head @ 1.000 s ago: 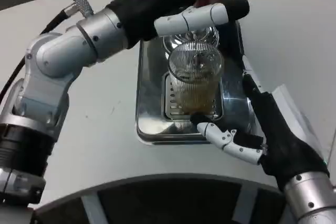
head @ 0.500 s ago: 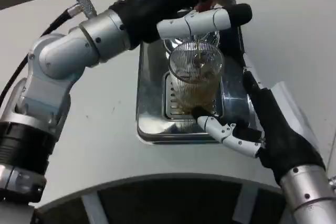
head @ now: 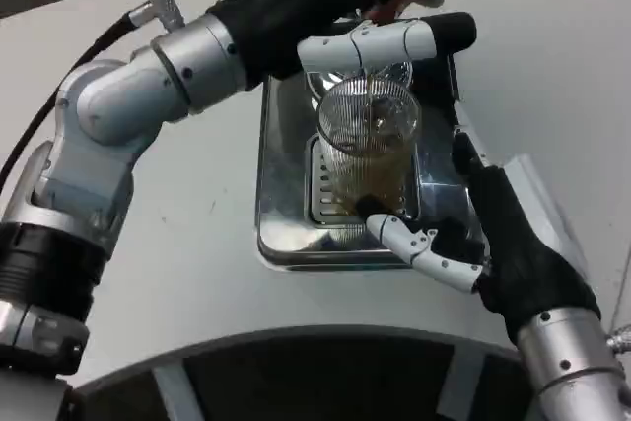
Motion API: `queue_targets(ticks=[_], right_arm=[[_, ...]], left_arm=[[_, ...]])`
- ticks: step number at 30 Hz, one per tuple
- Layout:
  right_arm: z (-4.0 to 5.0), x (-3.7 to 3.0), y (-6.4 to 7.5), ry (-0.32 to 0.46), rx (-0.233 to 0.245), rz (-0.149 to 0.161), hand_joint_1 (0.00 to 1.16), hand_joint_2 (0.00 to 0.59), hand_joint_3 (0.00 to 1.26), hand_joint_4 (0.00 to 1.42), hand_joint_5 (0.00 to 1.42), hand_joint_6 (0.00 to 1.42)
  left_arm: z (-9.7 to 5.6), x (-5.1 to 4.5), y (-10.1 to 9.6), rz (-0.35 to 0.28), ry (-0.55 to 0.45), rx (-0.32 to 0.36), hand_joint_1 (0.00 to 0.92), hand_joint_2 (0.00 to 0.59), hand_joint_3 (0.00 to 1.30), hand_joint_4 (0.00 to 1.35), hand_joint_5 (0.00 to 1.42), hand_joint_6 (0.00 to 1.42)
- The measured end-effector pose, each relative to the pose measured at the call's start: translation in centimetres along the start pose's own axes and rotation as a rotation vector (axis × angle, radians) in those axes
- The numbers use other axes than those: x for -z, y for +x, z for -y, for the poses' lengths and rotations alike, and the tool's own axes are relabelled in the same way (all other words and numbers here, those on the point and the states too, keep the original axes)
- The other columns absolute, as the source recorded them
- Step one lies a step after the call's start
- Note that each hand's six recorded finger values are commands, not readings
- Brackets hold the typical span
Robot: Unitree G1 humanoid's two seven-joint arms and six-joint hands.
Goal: Grasp the cup under the faucet to collect the drink, then remove the cup.
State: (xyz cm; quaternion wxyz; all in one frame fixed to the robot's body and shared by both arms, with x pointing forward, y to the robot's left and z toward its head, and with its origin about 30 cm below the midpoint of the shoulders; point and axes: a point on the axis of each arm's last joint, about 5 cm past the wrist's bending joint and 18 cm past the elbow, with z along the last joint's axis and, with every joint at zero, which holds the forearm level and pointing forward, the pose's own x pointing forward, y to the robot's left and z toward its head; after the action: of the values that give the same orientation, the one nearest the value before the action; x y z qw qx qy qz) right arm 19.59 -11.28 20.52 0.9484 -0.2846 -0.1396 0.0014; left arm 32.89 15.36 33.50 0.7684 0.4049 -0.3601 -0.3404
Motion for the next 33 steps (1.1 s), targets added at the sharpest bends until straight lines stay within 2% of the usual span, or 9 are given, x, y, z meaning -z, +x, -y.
queue_targets(ticks=[5,10,16,23,33], right_arm=[[-0.53,-0.05,0.4,0.007,0.014,-0.004,0.64,0.257,0.0,0.0,0.0,0.02],[-0.96,-0.38,0.8,0.021,0.029,0.006,0.64,0.255,0.0,0.0,0.0,0.02],[-1.56,-0.28,1.2,0.037,0.007,-0.003,0.65,0.241,0.0,0.0,0.0,0.0],[-2.02,-0.14,1.6,0.036,0.026,-0.015,0.65,0.237,0.0,0.0,0.0,0.0],[-2.95,0.16,2.4,0.049,0.064,-0.055,0.67,0.235,0.0,0.0,0.0,0.0]], left_arm=[[0.0,0.04,0.1,0.001,-0.004,0.0,0.0,0.096,0.12,0.0,0.0,0.19],[0.1,0.07,0.2,0.002,-0.007,0.0,0.0,0.097,0.12,0.0,0.0,0.19],[0.1,0.11,0.2,0.003,-0.009,0.0,0.0,0.103,0.13,0.0,0.0,0.21],[0.1,0.15,0.3,0.005,-0.01,0.0,0.0,0.103,0.13,0.0,0.0,0.21],[0.1,0.16,0.3,0.005,-0.011,0.0,0.0,0.104,0.13,0.0,0.0,0.21]])
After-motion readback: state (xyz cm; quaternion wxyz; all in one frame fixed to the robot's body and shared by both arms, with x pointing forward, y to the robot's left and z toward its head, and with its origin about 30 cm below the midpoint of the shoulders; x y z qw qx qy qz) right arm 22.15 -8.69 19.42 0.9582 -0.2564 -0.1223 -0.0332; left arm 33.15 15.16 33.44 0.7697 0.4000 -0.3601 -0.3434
